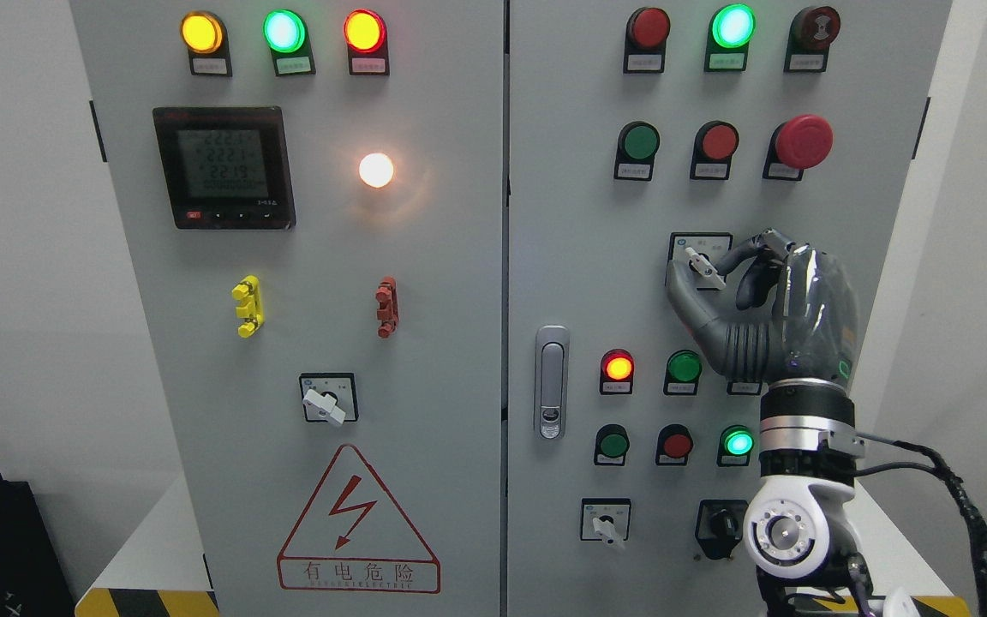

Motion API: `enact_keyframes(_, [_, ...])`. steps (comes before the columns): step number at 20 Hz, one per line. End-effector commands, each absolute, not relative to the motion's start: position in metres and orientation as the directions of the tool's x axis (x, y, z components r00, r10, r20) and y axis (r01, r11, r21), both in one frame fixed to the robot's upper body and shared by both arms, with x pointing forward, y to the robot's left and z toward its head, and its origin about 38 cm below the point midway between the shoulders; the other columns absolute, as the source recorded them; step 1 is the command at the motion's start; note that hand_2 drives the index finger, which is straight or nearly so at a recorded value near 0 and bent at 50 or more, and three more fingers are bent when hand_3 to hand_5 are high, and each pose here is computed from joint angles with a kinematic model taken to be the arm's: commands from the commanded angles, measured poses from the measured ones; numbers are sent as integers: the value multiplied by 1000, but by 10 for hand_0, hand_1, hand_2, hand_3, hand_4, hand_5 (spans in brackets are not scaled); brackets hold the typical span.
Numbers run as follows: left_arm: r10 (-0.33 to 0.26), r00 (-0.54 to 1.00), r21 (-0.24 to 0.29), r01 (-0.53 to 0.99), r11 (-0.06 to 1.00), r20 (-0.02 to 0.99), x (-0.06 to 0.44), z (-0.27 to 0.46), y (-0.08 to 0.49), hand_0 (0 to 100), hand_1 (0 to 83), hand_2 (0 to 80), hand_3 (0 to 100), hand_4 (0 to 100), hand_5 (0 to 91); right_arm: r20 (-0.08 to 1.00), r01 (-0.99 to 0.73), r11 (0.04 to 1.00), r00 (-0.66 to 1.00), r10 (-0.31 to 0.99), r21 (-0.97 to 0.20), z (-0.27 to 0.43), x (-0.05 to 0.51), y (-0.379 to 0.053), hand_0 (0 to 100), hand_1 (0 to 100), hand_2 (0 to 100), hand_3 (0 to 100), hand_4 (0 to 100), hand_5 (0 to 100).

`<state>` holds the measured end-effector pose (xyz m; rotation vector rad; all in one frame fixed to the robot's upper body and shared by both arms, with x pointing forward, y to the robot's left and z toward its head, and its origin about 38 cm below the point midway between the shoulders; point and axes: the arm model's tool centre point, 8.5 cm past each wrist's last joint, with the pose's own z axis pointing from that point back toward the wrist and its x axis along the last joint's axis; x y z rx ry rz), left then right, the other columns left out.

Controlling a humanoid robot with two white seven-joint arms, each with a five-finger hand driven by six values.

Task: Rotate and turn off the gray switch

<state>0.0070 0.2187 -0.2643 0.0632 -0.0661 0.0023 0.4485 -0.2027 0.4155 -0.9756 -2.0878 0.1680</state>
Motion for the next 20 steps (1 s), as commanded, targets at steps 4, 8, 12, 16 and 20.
enact_keyframes(4, [27, 995, 62, -33, 998, 101, 22, -264, 219, 120, 389, 0, 0, 0, 0, 606, 595, 676, -362, 709, -435, 415, 450, -208, 196, 519, 648, 966, 939, 1000])
enact_keyframes(8, [26, 995, 62, -32, 998, 101, 22, -264, 219, 120, 389, 0, 0, 0, 0, 614, 594, 676, -352, 706, -436, 416, 451, -208, 251, 524, 649, 967, 940, 1000])
enact_keyframes(12, [26, 995, 62, -32, 998, 101, 22, -264, 219, 120, 389, 0, 0, 0, 0, 615, 592, 676, -350, 706, -439, 415, 451, -208, 280, 534, 650, 968, 940, 1000])
enact_keyframes(16, [27, 995, 62, -33, 998, 101, 22, -264, 219, 120, 389, 0, 0, 0, 0, 615, 593, 676, -351, 706, -438, 416, 451, -208, 286, 540, 651, 969, 941, 1000])
enact_keyframes(20, [27, 995, 62, -33, 998, 101, 22, -264, 219, 120, 389, 0, 0, 0, 0, 614, 593, 677, -353, 706, -437, 417, 451, -208, 290, 542, 655, 975, 942, 1000])
